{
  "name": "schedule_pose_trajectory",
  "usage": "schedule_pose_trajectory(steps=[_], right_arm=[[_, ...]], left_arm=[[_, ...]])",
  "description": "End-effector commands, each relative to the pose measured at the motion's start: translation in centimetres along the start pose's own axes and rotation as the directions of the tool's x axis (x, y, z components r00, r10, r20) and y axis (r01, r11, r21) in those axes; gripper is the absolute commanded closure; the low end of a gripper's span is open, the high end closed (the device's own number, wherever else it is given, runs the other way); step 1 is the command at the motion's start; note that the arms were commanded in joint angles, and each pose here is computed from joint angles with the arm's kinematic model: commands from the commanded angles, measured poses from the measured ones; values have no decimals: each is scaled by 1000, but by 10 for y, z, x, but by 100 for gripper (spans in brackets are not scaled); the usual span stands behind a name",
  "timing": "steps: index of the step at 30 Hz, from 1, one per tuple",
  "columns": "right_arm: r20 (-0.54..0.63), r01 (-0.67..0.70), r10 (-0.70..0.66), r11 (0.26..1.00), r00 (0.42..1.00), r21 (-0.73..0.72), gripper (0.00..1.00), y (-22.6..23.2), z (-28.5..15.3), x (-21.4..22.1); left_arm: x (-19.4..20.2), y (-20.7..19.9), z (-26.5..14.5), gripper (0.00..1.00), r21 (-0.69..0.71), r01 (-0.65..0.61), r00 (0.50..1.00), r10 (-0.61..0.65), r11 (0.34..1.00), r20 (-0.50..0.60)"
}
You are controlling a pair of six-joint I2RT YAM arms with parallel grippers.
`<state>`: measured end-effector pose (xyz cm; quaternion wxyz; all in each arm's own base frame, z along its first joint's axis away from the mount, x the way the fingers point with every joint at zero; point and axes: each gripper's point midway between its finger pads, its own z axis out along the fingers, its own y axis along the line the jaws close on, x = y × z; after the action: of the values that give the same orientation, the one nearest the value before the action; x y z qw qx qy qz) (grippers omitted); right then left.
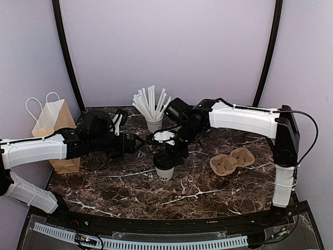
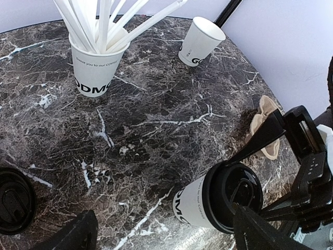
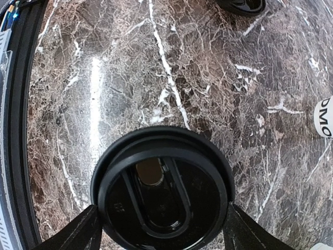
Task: Pack the takeout coffee
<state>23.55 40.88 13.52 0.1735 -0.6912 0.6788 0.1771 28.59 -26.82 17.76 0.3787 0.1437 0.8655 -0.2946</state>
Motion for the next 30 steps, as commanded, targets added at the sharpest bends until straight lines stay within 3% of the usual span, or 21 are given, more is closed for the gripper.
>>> schedule_pose_trajectory(steps=[1,18,24,30], right_arm=[[-14,-39,40,998,999,53,21,-11,-13,9],[88,-389,379,890,921,239,22,-113,-101,115],[148,-277,253,946,956,170,12,-77,-108,79],[78,-120,111,985,991,120,3,-43,-74,46]], left_arm=[[-7,-4,-2,7,13,-1,1000,1,1000,21],[-5,-3,4,7,15,-19,1000,19,1000,4],[-6,-3,6,7,11,-20,1000,20,1000,3],[-9,-4,7,7,8,-21,1000,21,1000,4]])
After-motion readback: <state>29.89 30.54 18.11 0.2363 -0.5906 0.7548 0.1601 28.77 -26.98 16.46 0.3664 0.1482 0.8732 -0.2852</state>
